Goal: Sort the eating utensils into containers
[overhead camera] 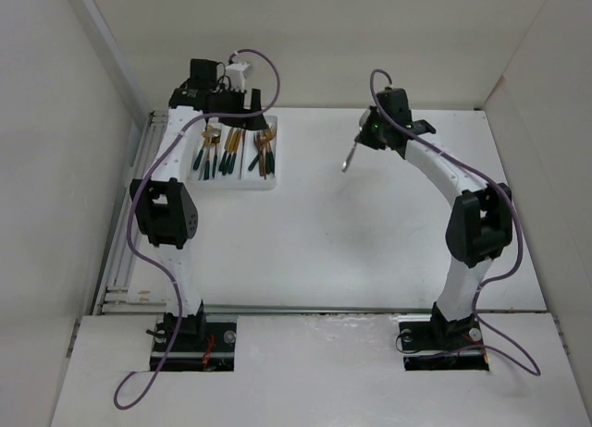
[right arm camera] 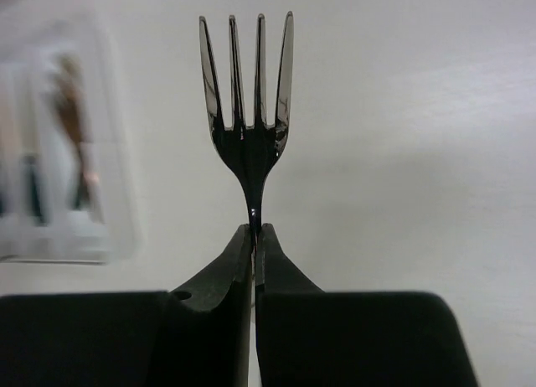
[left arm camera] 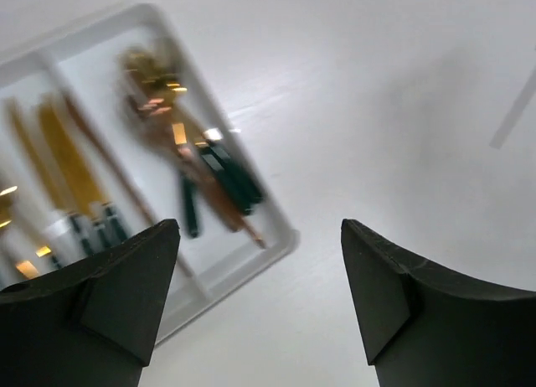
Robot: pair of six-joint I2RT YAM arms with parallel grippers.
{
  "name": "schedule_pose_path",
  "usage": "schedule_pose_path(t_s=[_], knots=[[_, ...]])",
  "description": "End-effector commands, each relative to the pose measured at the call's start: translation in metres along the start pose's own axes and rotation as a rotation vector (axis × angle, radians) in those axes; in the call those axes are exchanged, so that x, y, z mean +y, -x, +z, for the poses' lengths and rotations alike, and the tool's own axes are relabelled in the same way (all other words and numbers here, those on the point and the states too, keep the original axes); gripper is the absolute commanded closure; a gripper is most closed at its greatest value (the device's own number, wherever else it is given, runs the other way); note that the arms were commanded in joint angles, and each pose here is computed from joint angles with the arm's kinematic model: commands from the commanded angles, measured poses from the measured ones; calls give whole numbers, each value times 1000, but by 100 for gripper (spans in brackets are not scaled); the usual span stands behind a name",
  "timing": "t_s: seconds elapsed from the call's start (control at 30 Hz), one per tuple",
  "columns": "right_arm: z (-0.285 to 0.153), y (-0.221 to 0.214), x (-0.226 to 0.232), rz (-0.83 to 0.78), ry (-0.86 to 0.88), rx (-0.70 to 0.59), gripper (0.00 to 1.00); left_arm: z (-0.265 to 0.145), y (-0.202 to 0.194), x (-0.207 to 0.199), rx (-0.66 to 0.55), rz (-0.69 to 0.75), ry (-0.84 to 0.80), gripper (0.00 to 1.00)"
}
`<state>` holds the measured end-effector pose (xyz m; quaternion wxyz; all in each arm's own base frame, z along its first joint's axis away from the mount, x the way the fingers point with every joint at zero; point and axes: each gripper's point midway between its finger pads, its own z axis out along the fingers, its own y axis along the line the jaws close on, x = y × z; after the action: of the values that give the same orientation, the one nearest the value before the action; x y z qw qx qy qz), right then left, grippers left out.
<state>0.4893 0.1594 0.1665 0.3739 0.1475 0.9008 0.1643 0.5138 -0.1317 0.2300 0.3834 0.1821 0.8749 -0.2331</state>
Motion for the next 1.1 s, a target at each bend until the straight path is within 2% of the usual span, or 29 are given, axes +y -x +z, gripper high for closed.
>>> schedule_pose_path(t_s=[0.0,0.1,0.2,0.3,0.4,0.47,0.5,0.63,0.7,0.83,0.87,0.9,0.93,1.07], knots=[[-28,36,111,151,255,-143,100,-11,-3,-97,7,59,-352,24],[-37,29,155,156,323,-136,100,4,-13,-123,34,62,-405,23],[-36,19,175,176,357,-109,100,9,-16,-143,49,62,-460,23],[-36,6,192,156,392,-76,100,13,-20,-153,58,66,-470,23],[-36,-1,200,166,409,-56,100,21,-18,-145,46,50,-420,25],[-39,-6,206,159,422,-43,100,30,-23,-140,59,41,-379,35],[-44,-2,207,171,430,-60,100,33,-27,-136,69,36,-359,53],[-51,4,207,187,446,-84,100,37,-36,-130,89,25,-337,83],[-53,4,211,186,463,-83,100,38,-39,-132,97,19,-350,86],[-54,3,213,213,470,-70,100,39,-43,-140,108,-7,-404,86],[-52,-1,212,210,471,-56,100,39,-43,-140,108,-7,-404,90],[-52,-1,212,210,471,-56,100,39,-43,-140,108,-7,-404,98],[-52,-1,212,210,471,-56,100,40,-43,-138,108,-7,-393,100],[-53,-3,215,206,492,-46,100,41,-45,-138,114,-26,-392,100]])
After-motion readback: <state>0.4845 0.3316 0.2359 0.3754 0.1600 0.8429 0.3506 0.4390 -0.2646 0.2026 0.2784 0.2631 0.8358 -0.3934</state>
